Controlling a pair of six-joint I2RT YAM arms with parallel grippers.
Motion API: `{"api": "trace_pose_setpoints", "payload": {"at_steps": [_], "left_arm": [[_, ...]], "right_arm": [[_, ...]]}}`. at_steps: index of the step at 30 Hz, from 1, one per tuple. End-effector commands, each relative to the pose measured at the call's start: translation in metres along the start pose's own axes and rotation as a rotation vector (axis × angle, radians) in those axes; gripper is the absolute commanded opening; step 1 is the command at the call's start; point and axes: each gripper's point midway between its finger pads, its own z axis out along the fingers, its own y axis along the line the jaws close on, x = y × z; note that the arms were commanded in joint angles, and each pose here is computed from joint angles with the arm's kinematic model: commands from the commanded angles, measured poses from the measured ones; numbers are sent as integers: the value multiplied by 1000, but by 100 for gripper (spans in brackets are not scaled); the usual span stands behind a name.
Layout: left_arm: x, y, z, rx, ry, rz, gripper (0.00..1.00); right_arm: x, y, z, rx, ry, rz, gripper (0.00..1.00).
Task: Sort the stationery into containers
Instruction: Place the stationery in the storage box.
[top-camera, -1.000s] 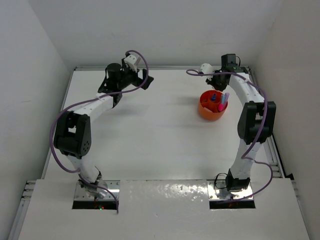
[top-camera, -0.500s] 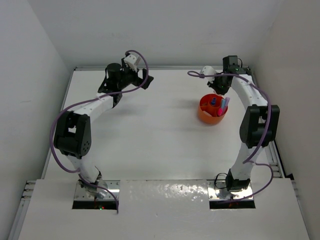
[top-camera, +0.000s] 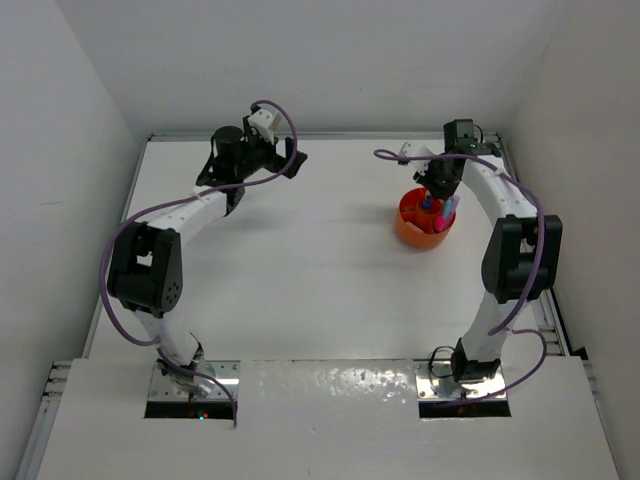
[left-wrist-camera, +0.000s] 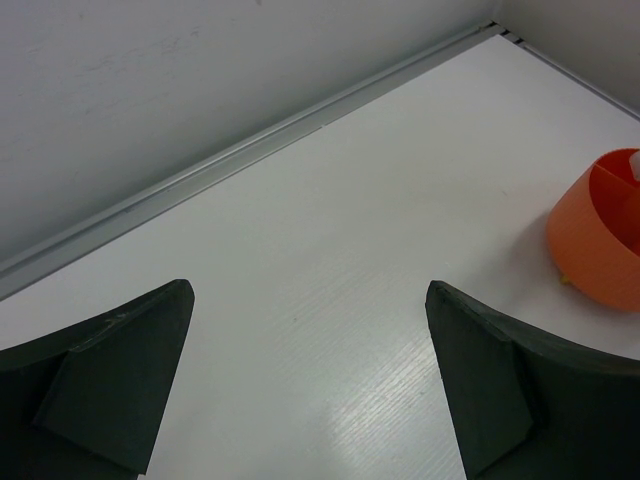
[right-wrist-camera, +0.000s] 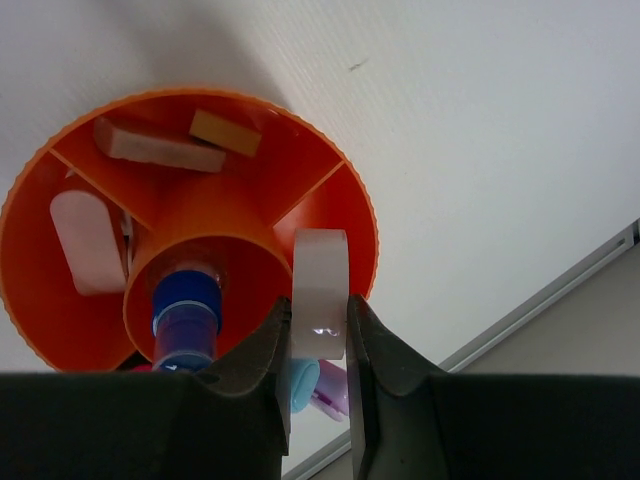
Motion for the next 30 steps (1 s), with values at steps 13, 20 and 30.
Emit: {"api": "trace_pose_setpoints", "payload": {"at_steps": [13, 20, 30], "left_arm": [[-15, -5, -1, -1, -45, 21, 100], [-16, -6, 0, 7, -48, 23, 100], [-24, -9, -1, 11, -61, 33, 100]], "right_arm": [[-16, -16, -5, 56, -46, 33, 37], [-27, -21, -18, 105, -103, 56, 50], [-63, -44, -65, 360, -388, 266, 74]]}}
